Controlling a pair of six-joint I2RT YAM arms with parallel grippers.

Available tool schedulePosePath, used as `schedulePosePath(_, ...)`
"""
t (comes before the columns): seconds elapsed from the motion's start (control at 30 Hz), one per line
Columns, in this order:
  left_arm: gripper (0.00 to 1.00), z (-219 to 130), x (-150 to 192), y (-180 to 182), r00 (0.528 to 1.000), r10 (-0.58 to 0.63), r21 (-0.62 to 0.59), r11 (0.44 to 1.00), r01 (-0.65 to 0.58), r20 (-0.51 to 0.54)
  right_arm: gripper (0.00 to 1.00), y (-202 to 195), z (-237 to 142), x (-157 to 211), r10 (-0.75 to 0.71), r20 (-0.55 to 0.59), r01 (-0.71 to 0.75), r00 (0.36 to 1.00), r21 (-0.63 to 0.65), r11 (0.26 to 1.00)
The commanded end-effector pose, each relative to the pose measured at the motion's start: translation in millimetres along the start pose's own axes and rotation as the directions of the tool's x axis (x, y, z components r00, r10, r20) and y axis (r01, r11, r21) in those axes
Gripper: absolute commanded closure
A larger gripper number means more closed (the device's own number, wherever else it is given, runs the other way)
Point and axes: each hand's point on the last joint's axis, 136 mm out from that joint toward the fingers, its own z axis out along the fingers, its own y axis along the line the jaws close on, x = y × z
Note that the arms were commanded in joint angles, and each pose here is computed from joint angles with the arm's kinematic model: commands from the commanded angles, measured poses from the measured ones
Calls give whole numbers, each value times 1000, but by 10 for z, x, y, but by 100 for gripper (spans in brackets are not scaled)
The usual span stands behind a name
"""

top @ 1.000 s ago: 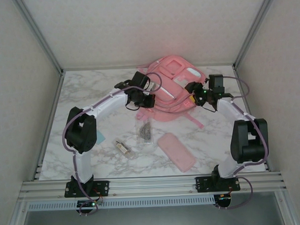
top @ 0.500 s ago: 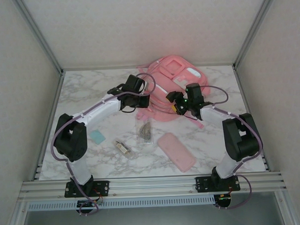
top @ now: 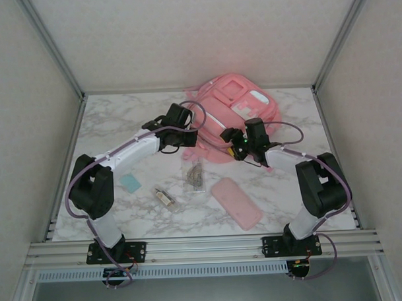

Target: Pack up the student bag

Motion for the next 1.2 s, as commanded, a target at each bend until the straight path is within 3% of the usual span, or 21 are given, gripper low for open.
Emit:
schedulePosePath(0.0, 100, -69, -88, 30, 999, -19, -6, 1000, 20, 38, 30, -151, 13, 51, 12, 7, -12, 1000, 52, 999)
schedulePosePath(0.3, 100, -108, -77, 42, 999, -11, -10, 1000, 11, 40, 30, 67, 218, -320, -13, 92, 12, 996, 17, 1000)
schedulePosePath(0.4, 100, -114, -67, 38, 999, -10, -8, 1000, 11, 40, 35, 257, 176, -501, -31, 144, 34, 989, -24, 999)
schedulePosePath(0.47, 100, -108, -60, 35, 999, -10, -5, 1000, 11, 37, 49, 411, 106, -582, -42, 173, 52, 984, -56, 997)
schedulePosePath(0.53, 97, -108, -59, 19, 999, -9, 3, 1000, 9, 33, 72, 538, 2, -644, -62, 204, 77, 977, -66, 995)
schedulePosePath(0.57, 94, -106, -57, 15, 999, -8, 5, 1000, 8, 32, 77, 565, -31, -660, -68, 213, 84, 975, -66, 994)
schedulePosePath(0.7, 72, -93, -100, -5, 999, 6, 9, 1000, -6, 32, 100, 655, -139, -635, -82, 217, 102, 973, -82, 991)
schedulePosePath(0.83, 50, -80, -206, -91, 999, 26, 30, 999, -27, 30, 100, 755, -262, -640, -72, 230, 103, 970, -126, 987)
schedulePosePath(1.17, 43, 76, -352, -317, 995, 104, 83, 991, -104, 15, 100, 1205, -526, -729, -59, 239, 118, 969, -239, 964)
